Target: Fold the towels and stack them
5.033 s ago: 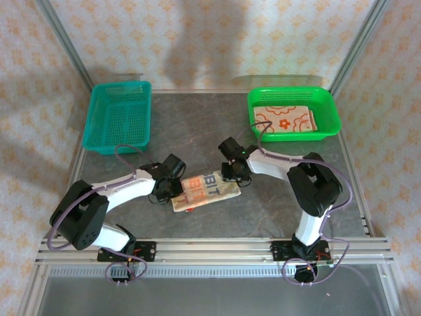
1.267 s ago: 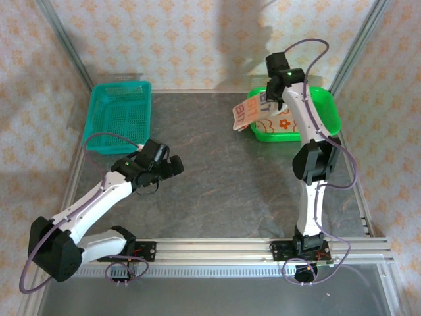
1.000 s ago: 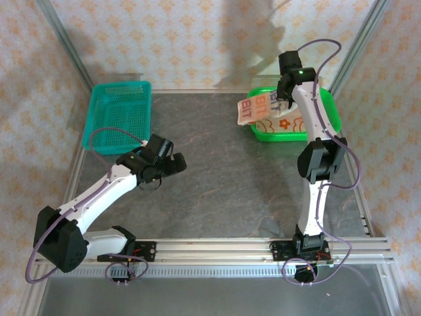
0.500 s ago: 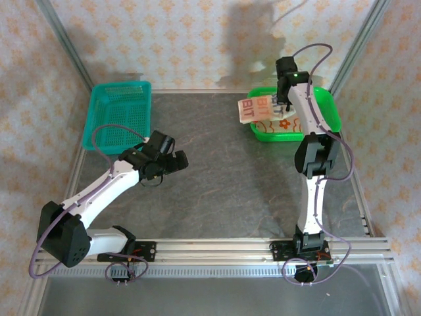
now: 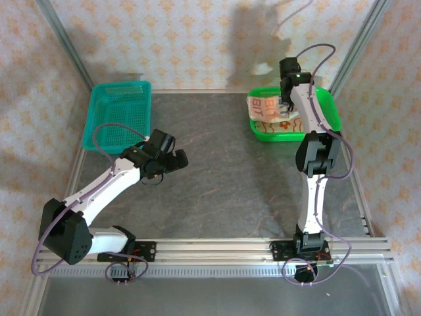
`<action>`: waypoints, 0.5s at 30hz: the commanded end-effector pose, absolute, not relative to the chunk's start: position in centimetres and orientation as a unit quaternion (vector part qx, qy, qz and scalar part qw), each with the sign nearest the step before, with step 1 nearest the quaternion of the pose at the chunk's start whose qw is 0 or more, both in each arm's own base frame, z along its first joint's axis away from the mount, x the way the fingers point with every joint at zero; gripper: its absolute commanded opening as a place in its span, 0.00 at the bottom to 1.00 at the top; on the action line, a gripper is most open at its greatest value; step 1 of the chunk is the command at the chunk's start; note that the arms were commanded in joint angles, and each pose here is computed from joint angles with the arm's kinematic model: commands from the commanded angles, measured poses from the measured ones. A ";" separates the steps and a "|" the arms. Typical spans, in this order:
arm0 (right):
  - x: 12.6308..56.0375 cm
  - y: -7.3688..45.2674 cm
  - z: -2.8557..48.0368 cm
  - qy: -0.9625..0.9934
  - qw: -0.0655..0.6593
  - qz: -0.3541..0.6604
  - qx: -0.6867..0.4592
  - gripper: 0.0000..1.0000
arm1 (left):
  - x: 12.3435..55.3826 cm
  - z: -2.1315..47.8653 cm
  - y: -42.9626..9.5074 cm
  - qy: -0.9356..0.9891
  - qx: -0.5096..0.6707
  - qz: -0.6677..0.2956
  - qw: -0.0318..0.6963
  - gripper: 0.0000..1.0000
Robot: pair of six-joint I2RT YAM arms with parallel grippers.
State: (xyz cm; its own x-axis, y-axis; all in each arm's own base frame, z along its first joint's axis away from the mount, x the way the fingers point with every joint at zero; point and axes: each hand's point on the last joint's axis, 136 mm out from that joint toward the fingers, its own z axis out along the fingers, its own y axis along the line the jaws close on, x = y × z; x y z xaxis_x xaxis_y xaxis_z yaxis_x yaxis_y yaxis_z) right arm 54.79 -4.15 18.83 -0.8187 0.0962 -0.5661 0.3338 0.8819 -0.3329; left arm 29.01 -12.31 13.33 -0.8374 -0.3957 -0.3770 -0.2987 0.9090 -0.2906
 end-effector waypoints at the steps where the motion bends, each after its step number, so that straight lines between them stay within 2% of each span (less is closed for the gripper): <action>1: 55.1 -5.7 19.3 0.920 0.285 -0.239 0.125 0.00 | 29.3 14.1 -12.1 0.952 -0.182 -0.107 0.223 1.00; 13: 56.0 -6.9 17.5 0.924 0.274 -0.232 0.135 0.00 | 29.1 14.0 -12.1 0.953 -0.181 -0.105 0.219 1.00; 14: 56.0 -6.9 17.2 0.924 0.272 -0.230 0.136 0.02 | 29.1 13.9 -12.1 0.953 -0.181 -0.105 0.218 1.00; 15: 56.2 -6.9 16.8 0.926 0.270 -0.228 0.136 0.11 | 29.1 14.0 -12.1 0.953 -0.181 -0.105 0.218 1.00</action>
State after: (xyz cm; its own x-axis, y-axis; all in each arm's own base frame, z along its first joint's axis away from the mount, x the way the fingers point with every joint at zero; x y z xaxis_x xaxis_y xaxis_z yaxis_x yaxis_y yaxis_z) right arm 55.45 -6.16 16.90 -0.8276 0.1219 -0.5479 0.3560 0.8687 -0.3445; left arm 29.00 -12.31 13.22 -0.8390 -0.3947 -0.3746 -0.2995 0.9097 -0.2877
